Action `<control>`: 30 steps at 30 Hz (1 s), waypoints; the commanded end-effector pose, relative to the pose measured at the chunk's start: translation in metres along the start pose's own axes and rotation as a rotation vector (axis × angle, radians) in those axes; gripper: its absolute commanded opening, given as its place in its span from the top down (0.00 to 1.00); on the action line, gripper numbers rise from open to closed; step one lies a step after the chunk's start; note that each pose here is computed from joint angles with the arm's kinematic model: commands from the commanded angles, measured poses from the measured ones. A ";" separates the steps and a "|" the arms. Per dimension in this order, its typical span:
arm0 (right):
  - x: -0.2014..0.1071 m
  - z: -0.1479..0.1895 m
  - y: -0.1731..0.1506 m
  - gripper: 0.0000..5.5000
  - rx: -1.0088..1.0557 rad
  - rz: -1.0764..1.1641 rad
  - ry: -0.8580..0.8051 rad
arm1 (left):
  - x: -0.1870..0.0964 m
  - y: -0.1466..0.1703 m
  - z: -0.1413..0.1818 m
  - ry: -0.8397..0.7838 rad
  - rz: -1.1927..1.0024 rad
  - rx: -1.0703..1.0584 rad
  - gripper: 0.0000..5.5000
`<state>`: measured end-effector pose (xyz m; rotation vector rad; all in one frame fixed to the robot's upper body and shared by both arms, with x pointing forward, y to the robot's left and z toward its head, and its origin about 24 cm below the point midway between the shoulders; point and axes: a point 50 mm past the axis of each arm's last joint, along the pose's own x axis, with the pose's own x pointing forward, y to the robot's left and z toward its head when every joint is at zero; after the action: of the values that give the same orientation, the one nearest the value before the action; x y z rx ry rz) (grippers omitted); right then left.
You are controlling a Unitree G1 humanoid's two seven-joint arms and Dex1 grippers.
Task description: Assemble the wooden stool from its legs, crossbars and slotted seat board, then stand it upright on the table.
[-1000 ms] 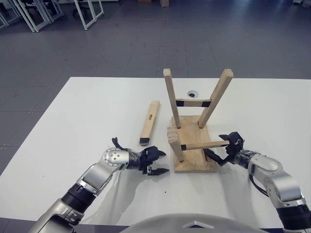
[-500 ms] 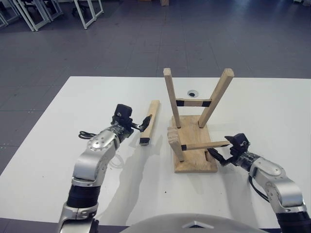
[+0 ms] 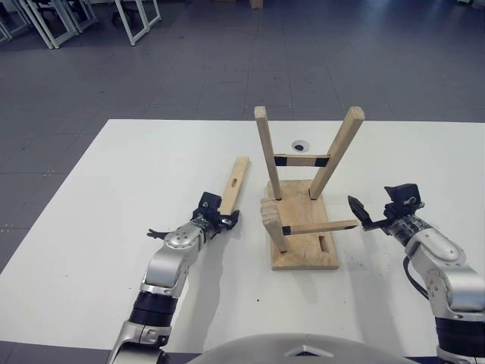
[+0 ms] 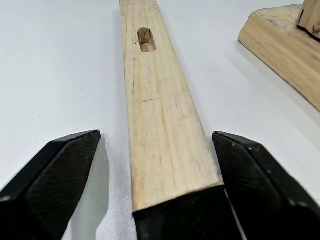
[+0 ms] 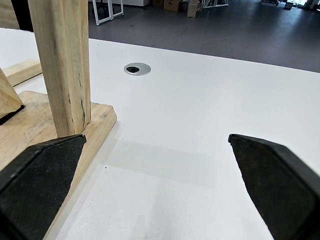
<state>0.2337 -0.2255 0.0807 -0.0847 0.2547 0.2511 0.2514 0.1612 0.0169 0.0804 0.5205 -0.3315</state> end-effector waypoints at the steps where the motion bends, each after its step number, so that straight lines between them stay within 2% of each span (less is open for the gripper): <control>1: -0.001 0.005 0.000 0.04 0.012 -0.020 -0.019 | 0.001 0.000 -0.020 0.065 0.040 -0.045 0.34; 10: -0.001 0.017 -0.013 0.04 0.081 -0.067 -0.029 | -0.007 0.011 -0.013 -0.061 0.132 -0.125 0.62; 14: 0.000 0.040 -0.017 0.04 0.320 0.006 -0.122 | -0.034 0.042 0.037 -0.477 0.242 -0.268 0.63; 16: -0.004 0.056 -0.007 0.04 0.481 0.223 -0.179 | -0.055 0.054 0.070 -0.732 0.149 -0.376 0.63; 19: -0.018 0.082 0.006 0.04 0.648 0.574 -0.255 | -0.080 0.055 0.106 -0.928 -0.152 -0.479 0.63; 22: -0.024 0.110 0.016 0.04 0.696 0.834 -0.305 | -0.096 0.034 0.131 -0.939 -0.530 -0.497 0.63; 25: -0.013 0.131 0.035 0.04 0.689 0.984 -0.290 | -0.100 0.003 0.136 -0.797 -0.848 -0.458 0.63; 27: -0.007 0.139 0.046 0.04 0.676 1.042 -0.265 | -0.103 -0.009 0.135 -0.719 -0.987 -0.446 0.63; 30: -0.002 0.143 0.057 0.04 0.669 1.090 -0.248 | -0.099 -0.015 0.135 -0.655 -1.067 -0.435 0.63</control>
<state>0.2498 -0.1617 0.2105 0.7785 0.1026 1.1971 0.2282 0.1589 0.1806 -0.7517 -0.1048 -1.1618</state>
